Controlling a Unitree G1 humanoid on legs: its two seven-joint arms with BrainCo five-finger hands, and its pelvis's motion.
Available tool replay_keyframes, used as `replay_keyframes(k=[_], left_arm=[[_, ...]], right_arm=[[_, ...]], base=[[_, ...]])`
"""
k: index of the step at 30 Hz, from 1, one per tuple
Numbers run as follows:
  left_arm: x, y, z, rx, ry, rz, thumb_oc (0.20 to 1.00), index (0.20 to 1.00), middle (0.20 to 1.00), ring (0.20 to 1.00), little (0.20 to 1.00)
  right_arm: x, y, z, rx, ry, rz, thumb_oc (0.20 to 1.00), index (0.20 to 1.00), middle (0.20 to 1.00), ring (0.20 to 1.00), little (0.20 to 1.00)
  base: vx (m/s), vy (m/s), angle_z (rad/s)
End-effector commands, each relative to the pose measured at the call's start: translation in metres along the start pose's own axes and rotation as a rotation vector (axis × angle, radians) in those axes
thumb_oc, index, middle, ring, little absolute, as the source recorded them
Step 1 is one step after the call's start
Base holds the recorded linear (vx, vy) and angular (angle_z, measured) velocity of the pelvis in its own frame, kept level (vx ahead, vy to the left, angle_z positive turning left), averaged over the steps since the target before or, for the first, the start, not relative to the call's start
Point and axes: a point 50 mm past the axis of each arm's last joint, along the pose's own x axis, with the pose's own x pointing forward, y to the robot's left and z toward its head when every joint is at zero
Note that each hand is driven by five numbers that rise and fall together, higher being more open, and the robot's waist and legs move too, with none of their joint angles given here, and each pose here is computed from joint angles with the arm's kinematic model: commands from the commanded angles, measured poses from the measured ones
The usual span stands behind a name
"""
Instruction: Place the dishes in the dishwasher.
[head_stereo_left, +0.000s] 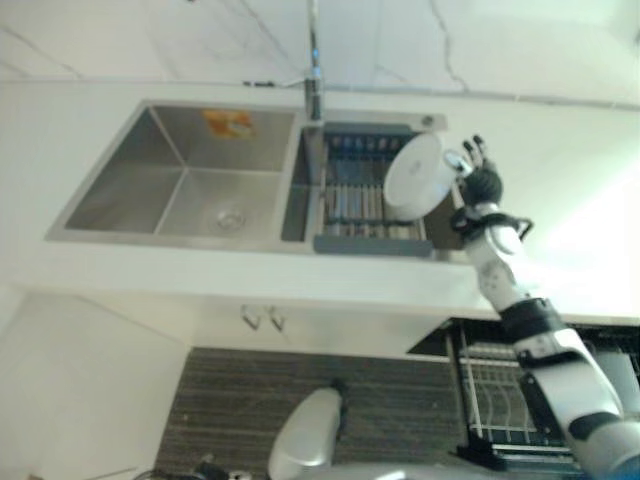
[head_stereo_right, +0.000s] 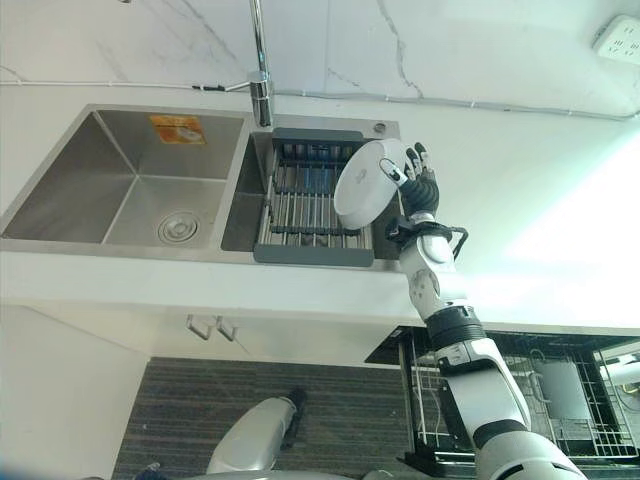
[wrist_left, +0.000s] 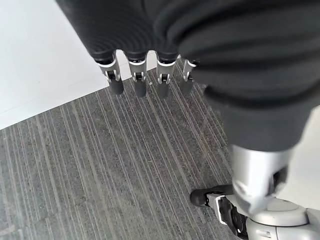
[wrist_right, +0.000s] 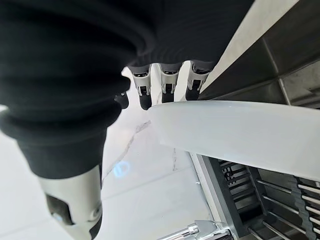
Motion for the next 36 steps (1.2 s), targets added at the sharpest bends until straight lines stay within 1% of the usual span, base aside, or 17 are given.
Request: replay_keyframes(k=[1, 13, 20, 36], left_arm=[[-0.002, 0.004, -0.019, 0.045, 0.060, 0.021, 1.000, 1.000, 1.000, 1.000, 1.000], [-0.001, 0.006, -0.014, 0.043, 0.040, 0.024, 1.000, 1.000, 1.000, 1.000, 1.000], [0.000, 0.006, -0.006, 0.033, 0.022, 0.023, 1.000, 1.000, 1.000, 1.000, 1.000], [0.001, 0.007, 0.001, 0.003, 0.000, 0.015, 1.000, 1.000, 1.000, 1.000, 1.000]], right_arm=[[-0.004, -0.007, -0.002, -0.018, -0.020, -0.013, 1.000, 1.000, 1.000, 1.000, 1.000], [0.000, -0.014, -0.005, 0.001, 0.002, -0.060, 1.000, 1.000, 1.000, 1.000, 1.000], [0.003, -0.012, -0.008, -0.006, 0.024, -0.056, 1.000, 1.000, 1.000, 1.000, 1.000], [0.012, -0.009, 0.002, -0.020, 0.011, -0.026, 1.000, 1.000, 1.000, 1.000, 1.000]], base=[[0.00, 0.000, 0.00], [0.00, 0.004, 0.01], [0.00, 0.000, 0.00], [-0.01, 0.005, 0.01]])
